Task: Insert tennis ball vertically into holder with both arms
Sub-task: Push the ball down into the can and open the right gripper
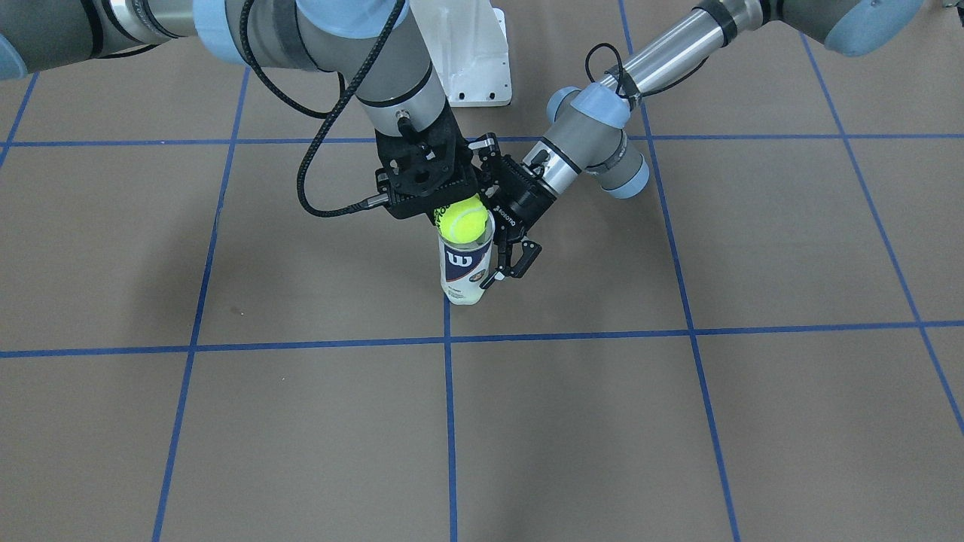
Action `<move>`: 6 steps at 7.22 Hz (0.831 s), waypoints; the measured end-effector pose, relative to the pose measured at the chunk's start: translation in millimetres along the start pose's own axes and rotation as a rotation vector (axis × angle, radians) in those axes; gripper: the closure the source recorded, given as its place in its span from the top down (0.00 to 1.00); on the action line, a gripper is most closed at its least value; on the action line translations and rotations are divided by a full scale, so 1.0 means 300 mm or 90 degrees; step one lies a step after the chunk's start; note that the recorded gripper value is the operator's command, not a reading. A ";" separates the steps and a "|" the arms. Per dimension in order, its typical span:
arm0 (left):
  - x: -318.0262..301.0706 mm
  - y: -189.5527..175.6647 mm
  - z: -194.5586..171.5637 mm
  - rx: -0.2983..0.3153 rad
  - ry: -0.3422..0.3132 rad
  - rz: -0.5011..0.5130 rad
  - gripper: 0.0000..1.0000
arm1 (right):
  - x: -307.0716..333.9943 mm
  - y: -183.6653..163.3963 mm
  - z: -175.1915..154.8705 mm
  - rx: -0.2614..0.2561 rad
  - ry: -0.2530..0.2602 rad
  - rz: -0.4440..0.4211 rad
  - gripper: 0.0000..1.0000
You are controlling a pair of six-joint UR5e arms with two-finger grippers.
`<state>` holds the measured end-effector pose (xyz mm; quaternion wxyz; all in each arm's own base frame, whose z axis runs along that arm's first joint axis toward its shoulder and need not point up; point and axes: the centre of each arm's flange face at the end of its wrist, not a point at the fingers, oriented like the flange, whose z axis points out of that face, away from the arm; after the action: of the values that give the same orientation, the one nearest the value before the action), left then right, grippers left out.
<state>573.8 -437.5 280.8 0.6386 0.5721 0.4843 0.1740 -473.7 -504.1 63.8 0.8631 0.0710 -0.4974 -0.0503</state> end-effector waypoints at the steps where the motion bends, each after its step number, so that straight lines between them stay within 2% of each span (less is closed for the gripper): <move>1: -0.001 0.001 0.000 0.000 0.000 0.000 0.99 | -0.004 0.004 0.003 -0.001 0.000 0.000 0.79; 2: -0.003 0.001 0.000 0.000 -0.001 0.000 0.99 | -0.005 0.005 0.004 0.000 0.001 0.000 0.97; 6: -0.008 0.003 0.001 -0.002 -0.003 0.001 0.99 | -0.007 0.006 0.000 0.004 0.001 -0.001 0.98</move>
<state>573.3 -439.3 282.6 0.6405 0.5717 0.4824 0.1739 -474.8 -502.0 62.4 0.8632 0.0744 -0.4970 -0.0496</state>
